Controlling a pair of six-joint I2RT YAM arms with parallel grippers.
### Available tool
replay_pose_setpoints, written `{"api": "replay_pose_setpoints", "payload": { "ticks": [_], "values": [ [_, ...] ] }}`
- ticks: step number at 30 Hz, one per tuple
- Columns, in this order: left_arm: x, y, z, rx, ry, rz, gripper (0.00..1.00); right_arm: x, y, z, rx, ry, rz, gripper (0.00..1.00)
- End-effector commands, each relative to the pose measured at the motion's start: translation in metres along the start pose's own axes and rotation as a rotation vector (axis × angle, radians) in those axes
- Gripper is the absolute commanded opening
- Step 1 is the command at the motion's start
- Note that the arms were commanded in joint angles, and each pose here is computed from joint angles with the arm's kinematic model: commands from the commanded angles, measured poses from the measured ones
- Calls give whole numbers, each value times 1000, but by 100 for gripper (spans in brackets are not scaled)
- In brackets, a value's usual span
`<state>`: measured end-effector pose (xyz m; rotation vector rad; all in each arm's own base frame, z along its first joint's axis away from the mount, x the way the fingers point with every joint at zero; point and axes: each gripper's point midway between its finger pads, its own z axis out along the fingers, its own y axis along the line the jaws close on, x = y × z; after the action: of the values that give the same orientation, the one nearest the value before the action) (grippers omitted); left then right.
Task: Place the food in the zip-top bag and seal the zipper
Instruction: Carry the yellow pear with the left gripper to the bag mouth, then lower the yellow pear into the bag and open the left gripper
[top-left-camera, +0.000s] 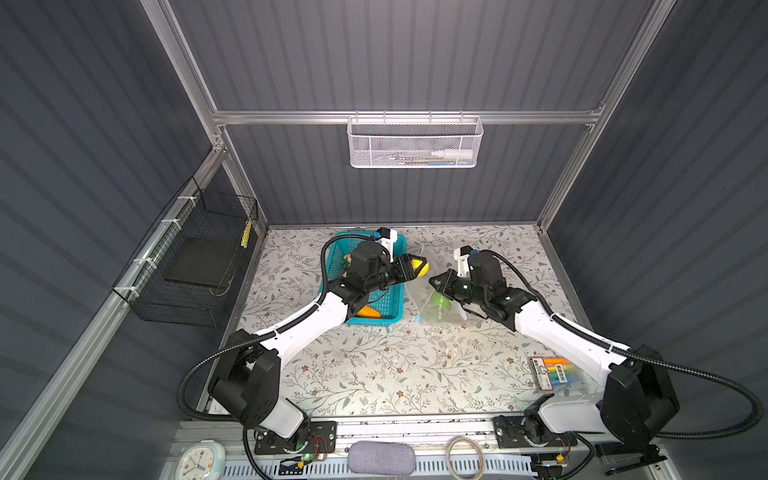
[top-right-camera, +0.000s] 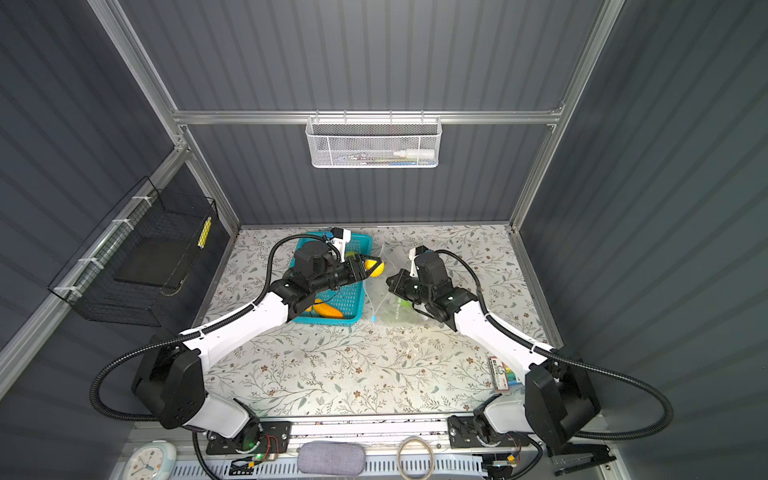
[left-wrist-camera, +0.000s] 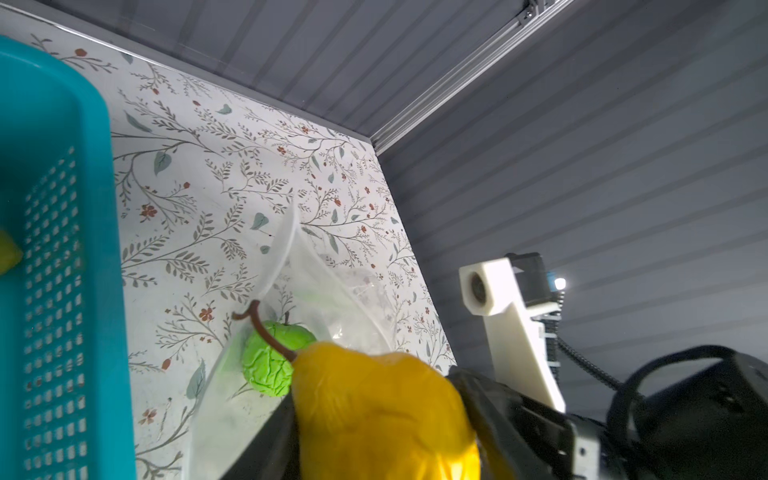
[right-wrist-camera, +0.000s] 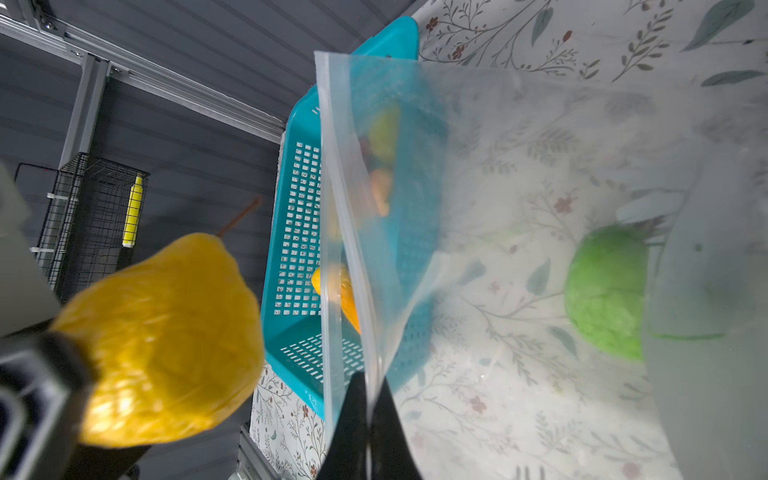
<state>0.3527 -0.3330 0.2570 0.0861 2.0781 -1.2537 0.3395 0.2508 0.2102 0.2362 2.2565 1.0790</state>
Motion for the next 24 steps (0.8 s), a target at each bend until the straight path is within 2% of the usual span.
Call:
{"api": "replay_pose_setpoints", "payload": {
  "ticks": [1, 7, 12, 24],
  "values": [
    [5, 10, 5, -30, -12, -15, 56, -5, 15, -11, -55, -32, -13, 0],
    [26, 28, 16, -103, 56, -5, 57, -3, 13, -12, -57, -32, -22, 0],
    [44, 39, 21, -204, 122, 67, 57, 1, 10, -9, -49, -19, -24, 0],
    [65, 36, 34, -326, 222, 249, 62, 13, 4, 10, -17, 38, -44, 0]
  ]
}}
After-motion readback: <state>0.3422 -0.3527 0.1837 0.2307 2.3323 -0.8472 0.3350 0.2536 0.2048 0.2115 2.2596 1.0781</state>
